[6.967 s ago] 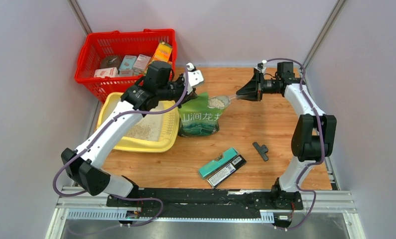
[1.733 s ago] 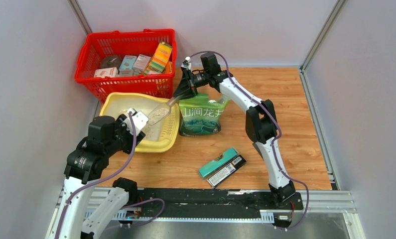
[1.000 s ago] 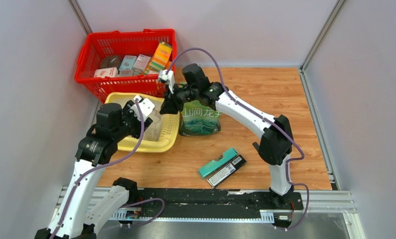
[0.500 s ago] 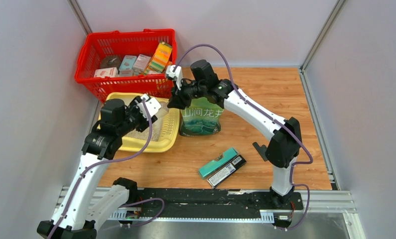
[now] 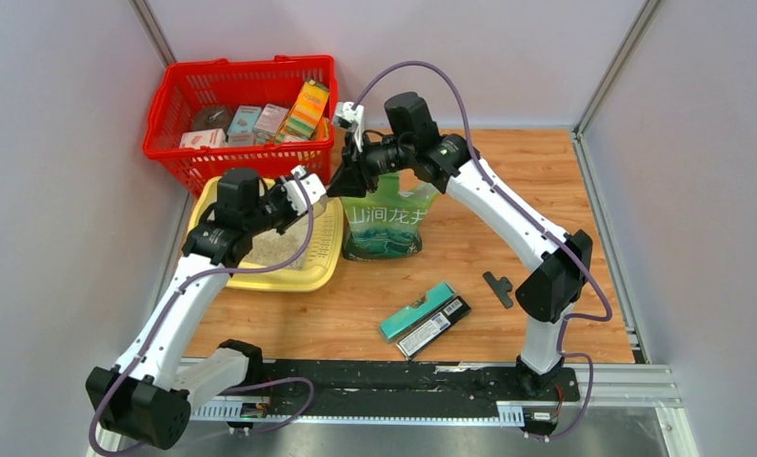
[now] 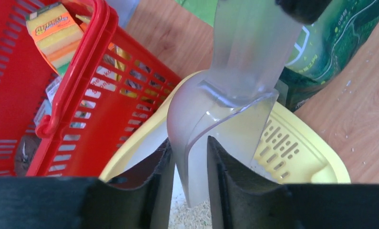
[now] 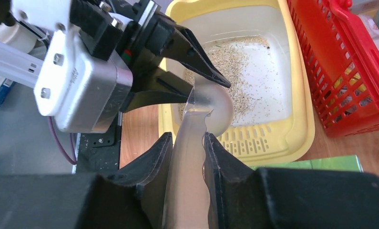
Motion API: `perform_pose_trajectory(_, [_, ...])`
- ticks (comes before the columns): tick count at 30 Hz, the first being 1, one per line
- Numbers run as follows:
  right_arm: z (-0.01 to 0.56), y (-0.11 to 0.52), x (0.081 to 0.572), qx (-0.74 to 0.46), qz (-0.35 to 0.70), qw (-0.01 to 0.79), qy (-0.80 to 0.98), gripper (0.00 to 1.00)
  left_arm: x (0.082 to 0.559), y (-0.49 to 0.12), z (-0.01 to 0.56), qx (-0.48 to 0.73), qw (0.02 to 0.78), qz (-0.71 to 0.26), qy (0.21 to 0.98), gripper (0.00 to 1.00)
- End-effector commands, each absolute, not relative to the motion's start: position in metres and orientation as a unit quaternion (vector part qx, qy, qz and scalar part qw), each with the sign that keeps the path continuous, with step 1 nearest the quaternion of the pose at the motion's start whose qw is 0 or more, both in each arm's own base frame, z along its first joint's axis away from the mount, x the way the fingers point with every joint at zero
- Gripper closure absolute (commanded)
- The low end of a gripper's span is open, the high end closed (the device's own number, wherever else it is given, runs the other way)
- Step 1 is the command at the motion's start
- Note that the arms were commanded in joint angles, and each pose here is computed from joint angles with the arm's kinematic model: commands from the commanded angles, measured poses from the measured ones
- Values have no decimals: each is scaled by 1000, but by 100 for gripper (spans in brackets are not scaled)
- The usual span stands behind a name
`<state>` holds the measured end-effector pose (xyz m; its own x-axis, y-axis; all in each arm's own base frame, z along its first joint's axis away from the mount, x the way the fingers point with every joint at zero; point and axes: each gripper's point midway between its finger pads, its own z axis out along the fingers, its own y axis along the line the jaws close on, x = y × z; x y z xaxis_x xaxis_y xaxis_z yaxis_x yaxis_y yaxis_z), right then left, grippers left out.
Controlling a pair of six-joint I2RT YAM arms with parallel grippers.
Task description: Fill the litter box with clean litter
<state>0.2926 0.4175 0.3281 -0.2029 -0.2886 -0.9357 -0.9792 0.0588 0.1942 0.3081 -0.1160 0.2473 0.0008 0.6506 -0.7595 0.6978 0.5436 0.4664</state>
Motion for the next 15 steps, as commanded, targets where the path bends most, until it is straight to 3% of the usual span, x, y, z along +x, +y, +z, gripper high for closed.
perform_pose_trajectory(1, [359,407,287,-494,486,373,616,100,327,-137,283,488,571,-45,659,70])
perform_pose_trajectory(2, [360,404,288,-490,486,373,620,100,327,-143,286,489,572,-63,656,86])
perform_pose_trajectory(4, [358,400,294,-476,484,371,634,97,329,-150,282,484,565,-86,662,100])
perform_pose_trajectory(6, [358,393,298,-464,482,368,646,83,326,-158,284,475,558,-119,670,100])
perform_pose_trajectory(7, [359,386,304,-447,483,366,658,63,327,-161,282,471,551,-131,676,100])
perform_pose_trajectory(10, [365,364,316,-402,490,362,683,43,324,-168,284,462,544,-163,681,100])
perform_pose_trajectory(15, [369,333,318,-354,517,344,699,34,325,-172,286,439,535,-185,698,100])
